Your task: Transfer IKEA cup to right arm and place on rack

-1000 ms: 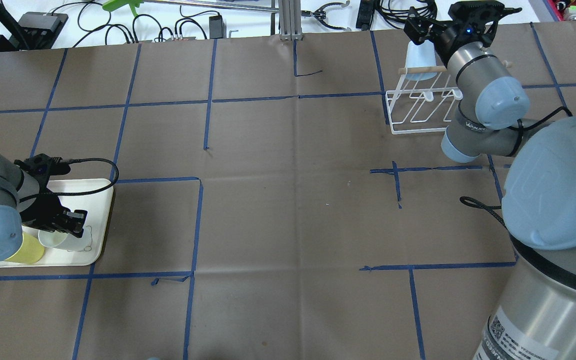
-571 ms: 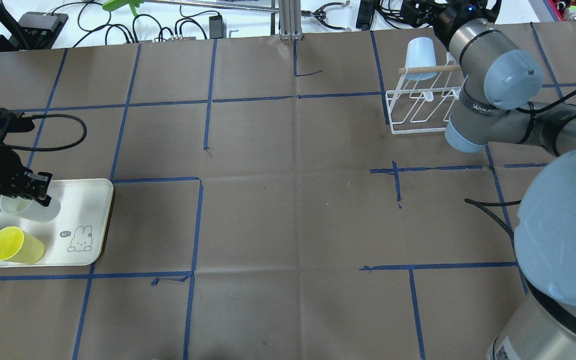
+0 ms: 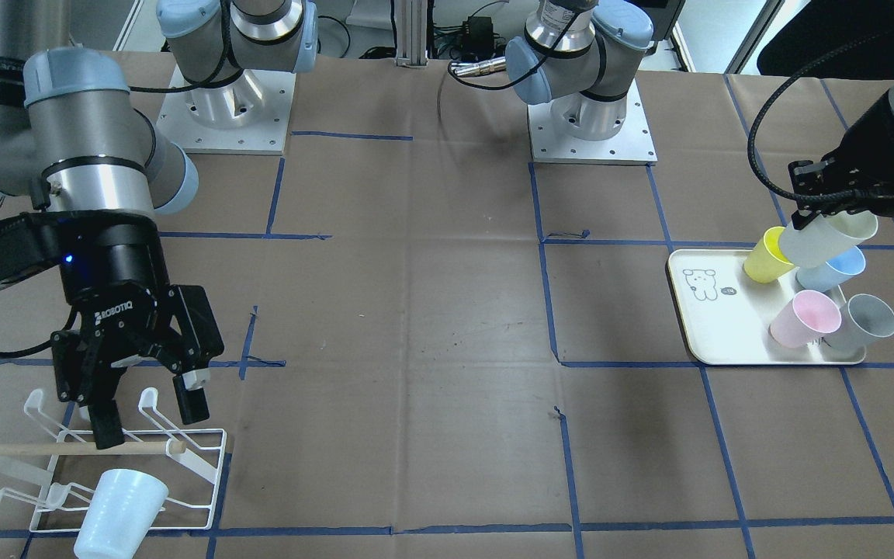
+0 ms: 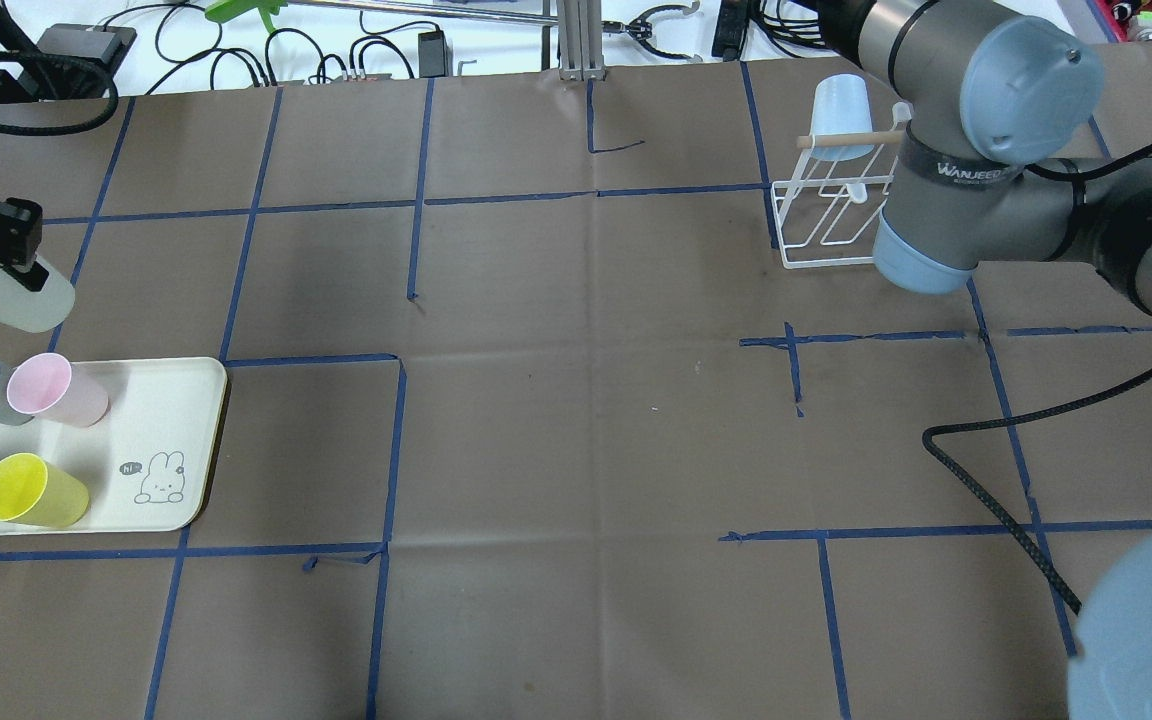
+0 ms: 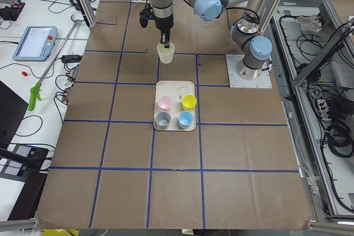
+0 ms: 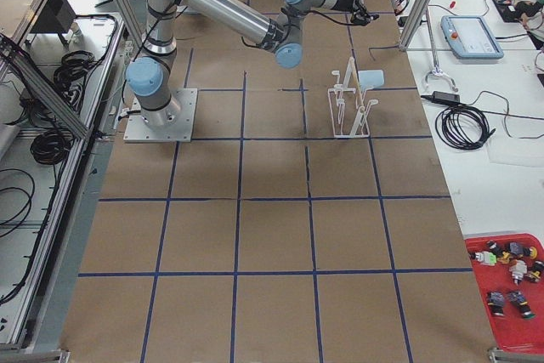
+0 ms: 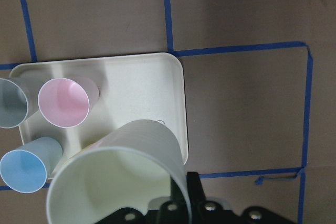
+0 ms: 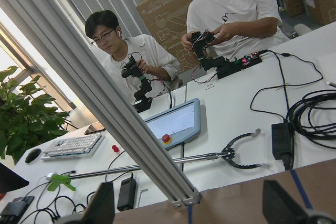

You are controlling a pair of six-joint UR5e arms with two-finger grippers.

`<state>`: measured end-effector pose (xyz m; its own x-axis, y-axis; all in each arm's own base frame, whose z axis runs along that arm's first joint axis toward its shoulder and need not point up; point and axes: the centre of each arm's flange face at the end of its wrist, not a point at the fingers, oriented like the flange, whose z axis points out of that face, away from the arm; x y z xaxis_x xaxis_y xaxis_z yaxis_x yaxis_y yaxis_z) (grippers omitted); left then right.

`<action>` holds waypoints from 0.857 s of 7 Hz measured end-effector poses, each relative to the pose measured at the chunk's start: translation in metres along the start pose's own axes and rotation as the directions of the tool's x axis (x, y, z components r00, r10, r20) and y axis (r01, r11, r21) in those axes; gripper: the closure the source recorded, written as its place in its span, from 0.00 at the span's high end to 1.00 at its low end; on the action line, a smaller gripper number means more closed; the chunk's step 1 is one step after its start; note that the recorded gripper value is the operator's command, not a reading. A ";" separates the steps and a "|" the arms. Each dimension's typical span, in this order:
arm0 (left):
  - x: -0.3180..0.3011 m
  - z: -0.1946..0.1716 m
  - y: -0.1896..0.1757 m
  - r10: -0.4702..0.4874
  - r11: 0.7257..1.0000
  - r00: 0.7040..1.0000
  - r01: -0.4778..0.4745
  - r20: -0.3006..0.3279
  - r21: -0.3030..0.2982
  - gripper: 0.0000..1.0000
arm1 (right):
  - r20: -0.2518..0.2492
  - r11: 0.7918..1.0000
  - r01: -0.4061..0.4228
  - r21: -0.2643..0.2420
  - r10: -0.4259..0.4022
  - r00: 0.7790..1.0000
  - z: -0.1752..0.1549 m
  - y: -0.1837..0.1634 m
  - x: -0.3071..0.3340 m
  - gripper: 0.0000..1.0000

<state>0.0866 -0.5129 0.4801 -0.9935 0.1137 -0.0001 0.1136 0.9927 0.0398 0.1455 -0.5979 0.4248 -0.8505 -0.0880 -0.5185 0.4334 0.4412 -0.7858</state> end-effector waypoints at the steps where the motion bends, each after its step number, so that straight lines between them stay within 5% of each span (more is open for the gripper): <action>1: 0.010 -0.002 -0.016 0.040 0.998 0.999 -0.039 -0.014 0.053 0.00 | 0.023 0.993 -0.116 -0.017 0.116 0.993 -0.006 0.007 -0.019 1.00; 2: 0.027 -0.002 -0.037 0.090 0.986 0.996 -0.084 -0.031 0.141 0.00 | 0.037 0.968 -0.248 -0.043 0.250 0.968 -0.010 0.019 -0.034 1.00; 3: 0.050 -0.002 -0.057 0.147 0.958 0.987 -0.125 -0.067 0.259 0.00 | 0.041 0.919 -0.390 -0.065 0.392 0.919 -0.011 0.029 -0.043 0.99; 6: 0.105 0.011 -0.080 0.324 0.799 0.931 -0.175 -0.167 0.575 0.00 | 0.124 0.741 -0.668 -0.067 0.671 0.731 -0.029 0.051 -0.054 0.99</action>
<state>-0.0264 -0.5801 0.4659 -0.8890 0.4213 0.1796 0.2676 0.7960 -0.5429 0.2053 -0.5453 0.4229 -0.2943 0.1205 -0.9481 0.8697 0.4451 -0.2134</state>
